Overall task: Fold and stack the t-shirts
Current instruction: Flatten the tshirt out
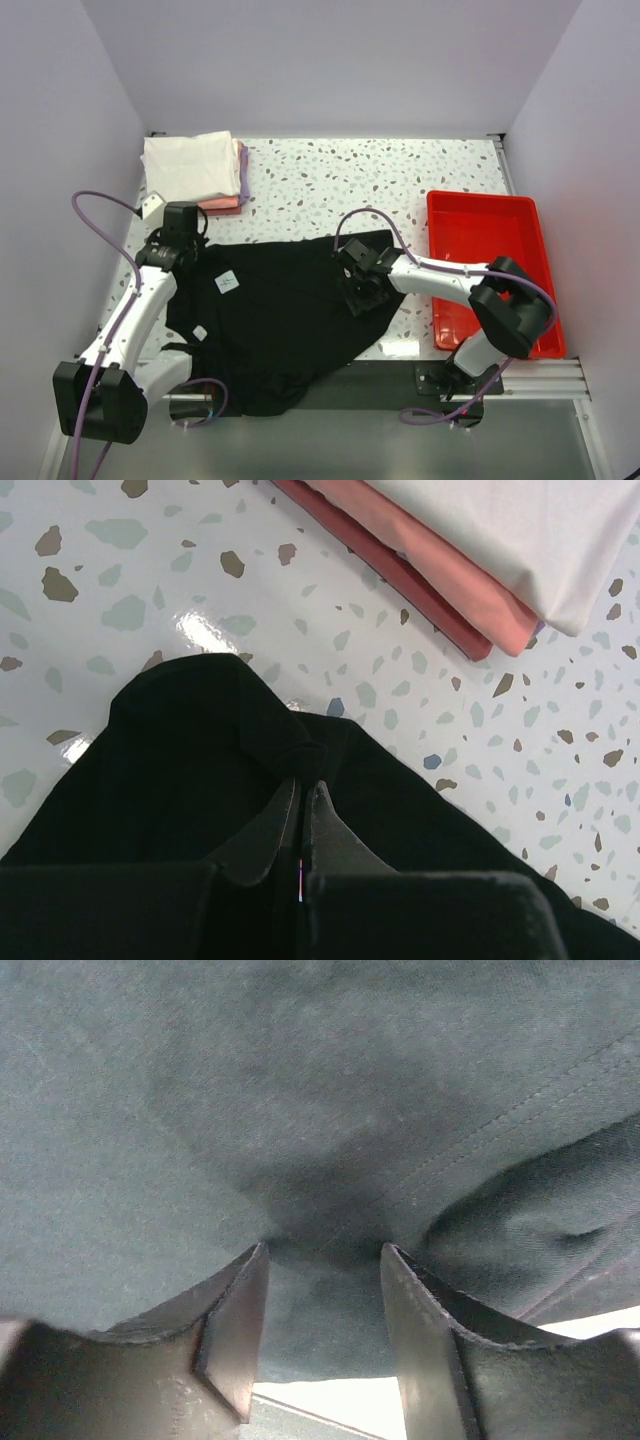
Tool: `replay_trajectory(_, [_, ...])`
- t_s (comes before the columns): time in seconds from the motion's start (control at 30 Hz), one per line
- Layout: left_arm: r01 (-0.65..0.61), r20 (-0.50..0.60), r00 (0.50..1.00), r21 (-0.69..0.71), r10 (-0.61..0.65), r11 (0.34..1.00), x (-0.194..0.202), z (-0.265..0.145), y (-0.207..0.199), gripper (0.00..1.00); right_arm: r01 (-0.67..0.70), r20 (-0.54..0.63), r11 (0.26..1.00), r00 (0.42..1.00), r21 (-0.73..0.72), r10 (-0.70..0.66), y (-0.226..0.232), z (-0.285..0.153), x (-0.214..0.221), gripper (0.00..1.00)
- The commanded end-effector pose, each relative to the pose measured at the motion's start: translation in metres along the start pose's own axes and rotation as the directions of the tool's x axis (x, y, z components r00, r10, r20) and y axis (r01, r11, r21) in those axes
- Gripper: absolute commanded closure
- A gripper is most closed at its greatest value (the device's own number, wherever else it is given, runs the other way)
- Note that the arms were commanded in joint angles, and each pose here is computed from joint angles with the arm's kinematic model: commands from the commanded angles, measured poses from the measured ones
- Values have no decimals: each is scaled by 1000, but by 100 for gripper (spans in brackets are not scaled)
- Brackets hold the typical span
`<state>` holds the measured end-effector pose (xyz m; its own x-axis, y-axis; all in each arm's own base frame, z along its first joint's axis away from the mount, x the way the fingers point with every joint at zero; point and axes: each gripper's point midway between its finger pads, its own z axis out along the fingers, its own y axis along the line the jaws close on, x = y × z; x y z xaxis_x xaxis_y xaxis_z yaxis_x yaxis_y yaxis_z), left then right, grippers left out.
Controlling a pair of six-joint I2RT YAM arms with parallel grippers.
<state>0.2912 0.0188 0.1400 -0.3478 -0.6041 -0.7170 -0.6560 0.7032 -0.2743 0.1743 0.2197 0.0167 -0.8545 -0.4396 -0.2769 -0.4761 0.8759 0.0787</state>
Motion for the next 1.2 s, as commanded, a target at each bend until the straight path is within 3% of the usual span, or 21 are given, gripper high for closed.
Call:
replay_trajectory(0.0, [32, 17, 999, 11, -32, 999, -3, -2, 0, 100, -34, 73, 998, 997, 43, 31, -3, 0, -17, 51])
replay_trajectory(0.53, [37, 42, 998, 9, -37, 999, -10, -5, 1, 100, -67, 155, 992, 987, 105, 50, -13, -25, -37, 98])
replay_trajectory(0.8, [66, 105, 992, 37, -70, 997, -42, -22, -11, 100, -108, 324, 968, 946, 227, 29, -41, -92, -85, 100])
replay_trajectory(0.9, [87, 150, 984, 58, -95, 994, -65, -36, -20, 100, -181, 425, 956, 903, 231, 69, -60, -131, -110, 100])
replay_trajectory(1.03, [121, 256, 956, 98, -142, 988, -116, -71, -31, 100, -277, 600, 937, 794, 213, 98, -86, -208, -143, 100])
replay_trajectory(1.17, [141, 373, 894, 288, -247, 947, -182, -139, -55, 100, -313, 741, 928, 669, 201, 65, -98, -294, -154, 100])
